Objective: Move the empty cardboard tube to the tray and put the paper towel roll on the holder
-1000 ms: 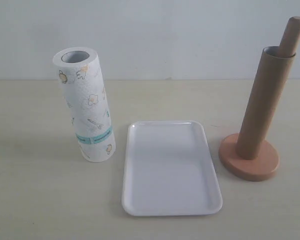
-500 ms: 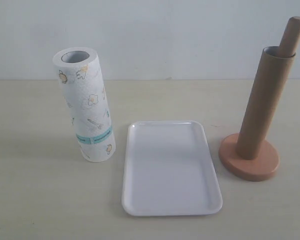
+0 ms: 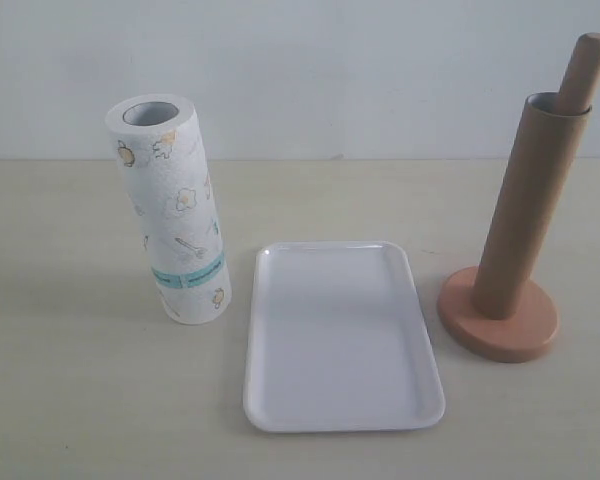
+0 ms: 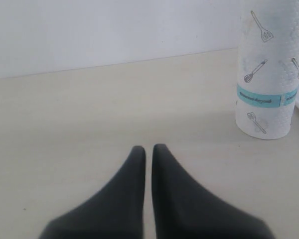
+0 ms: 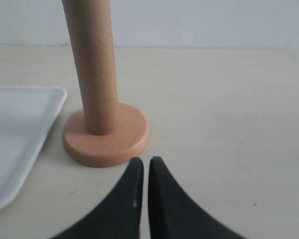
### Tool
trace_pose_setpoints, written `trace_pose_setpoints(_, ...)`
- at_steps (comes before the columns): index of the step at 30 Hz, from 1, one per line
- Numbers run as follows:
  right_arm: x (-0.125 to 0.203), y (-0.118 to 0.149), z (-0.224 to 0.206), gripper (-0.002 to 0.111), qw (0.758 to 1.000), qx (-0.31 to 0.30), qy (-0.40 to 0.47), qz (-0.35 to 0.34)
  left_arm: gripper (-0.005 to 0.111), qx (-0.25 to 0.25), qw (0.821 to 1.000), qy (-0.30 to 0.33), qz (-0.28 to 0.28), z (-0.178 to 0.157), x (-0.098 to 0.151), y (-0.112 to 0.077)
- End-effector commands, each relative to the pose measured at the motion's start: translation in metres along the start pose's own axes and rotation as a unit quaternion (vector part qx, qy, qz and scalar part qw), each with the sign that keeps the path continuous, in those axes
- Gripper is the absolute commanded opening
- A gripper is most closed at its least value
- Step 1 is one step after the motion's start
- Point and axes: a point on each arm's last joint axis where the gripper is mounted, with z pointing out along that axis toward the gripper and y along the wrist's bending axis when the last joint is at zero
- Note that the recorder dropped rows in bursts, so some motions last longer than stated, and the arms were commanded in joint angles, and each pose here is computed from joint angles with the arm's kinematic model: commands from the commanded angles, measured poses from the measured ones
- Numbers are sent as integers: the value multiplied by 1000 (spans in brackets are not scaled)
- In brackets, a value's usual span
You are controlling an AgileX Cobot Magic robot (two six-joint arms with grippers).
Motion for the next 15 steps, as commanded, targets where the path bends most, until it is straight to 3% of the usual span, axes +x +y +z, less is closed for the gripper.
trace_pose_setpoints(1, -3, -5, -1, 5, 989, 27, -12, -145, 4, 0, 1000, -3, -5, 0, 0, 0)
trace_pose_setpoints(15, -3, -5, -1, 5, 986, 31, -13, -162, 4, 0, 1000, -3, -5, 0, 0, 0)
